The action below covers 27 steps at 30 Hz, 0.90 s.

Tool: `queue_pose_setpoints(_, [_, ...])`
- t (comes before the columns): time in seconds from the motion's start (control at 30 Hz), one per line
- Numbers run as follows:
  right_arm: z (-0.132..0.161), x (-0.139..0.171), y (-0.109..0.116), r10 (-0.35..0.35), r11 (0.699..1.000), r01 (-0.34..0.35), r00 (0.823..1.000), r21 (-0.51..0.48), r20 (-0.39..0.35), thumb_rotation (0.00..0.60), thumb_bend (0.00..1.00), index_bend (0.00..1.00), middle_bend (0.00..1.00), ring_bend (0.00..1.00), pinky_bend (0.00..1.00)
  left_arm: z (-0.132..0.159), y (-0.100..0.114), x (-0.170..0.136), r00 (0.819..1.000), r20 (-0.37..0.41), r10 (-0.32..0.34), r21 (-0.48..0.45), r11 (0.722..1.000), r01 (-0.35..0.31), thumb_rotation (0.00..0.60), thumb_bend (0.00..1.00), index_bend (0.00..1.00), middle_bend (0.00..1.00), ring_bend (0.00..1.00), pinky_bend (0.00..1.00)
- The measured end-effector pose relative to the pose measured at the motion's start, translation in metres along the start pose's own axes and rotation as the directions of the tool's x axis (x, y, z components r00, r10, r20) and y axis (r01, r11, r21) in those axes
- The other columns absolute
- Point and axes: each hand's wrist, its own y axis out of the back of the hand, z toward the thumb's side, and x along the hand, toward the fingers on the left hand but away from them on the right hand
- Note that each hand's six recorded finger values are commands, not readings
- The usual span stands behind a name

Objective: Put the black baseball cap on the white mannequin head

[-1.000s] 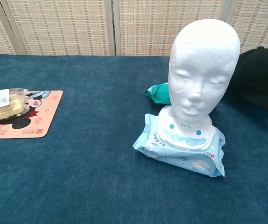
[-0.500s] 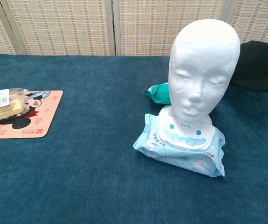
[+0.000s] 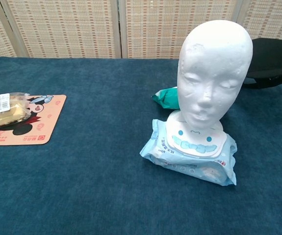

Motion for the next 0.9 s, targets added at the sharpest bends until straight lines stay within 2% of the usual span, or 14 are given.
queue_pose_setpoints(0.23, [-0.0003,-0.0019,0.0026,-0.018,1.000,0.018,1.000,-0.010,0.009,0.600,0.31,0.63,0.51,0.34,0.49,-0.0002,0.0004,-0.0010,1.000,-0.001,-0.001,0.000,1.000,0.001,0.600,0.43,0.38,0.42,0.40,0.65])
queue_pose_setpoints(0.6, [-0.0031,-0.0027,0.0021,-0.014,1.000,0.015,1.000,-0.005,0.021,0.600,0.31,0.63,0.51,0.34,0.49,-0.0016,-0.0007,-0.0002,1.000,-0.007,-0.007,0.003,1.000,0.007,0.600,0.43,0.38,0.42,0.40,0.65])
queue_pose_setpoints(0.7, [-0.0033,-0.0027,0.0020,-0.012,1.000,0.012,1.000,-0.007,0.019,0.600,0.31,0.57,0.51,0.34,0.49,-0.0019,-0.0008,0.0001,1.000,-0.009,-0.008,0.003,1.000,0.008,0.600,0.43,0.38,0.42,0.40,0.66])
queue_pose_setpoints(0.77, [-0.0033,-0.0026,0.0018,-0.010,1.000,0.010,1.000,-0.008,0.017,0.600,0.31,0.49,0.51,0.34,0.49,-0.0019,-0.0008,0.0002,1.000,-0.009,-0.007,0.003,1.000,0.007,0.600,0.43,0.38,0.42,0.40,0.65])
queue_pose_setpoints(0.9, [-0.0038,-0.0026,0.0019,-0.007,1.000,0.007,1.000,-0.014,0.016,0.600,0.30,0.42,0.51,0.34,0.49,-0.0022,-0.0004,-0.0002,1.000,-0.010,-0.006,0.002,1.000,0.006,0.600,0.43,0.38,0.42,0.40,0.65])
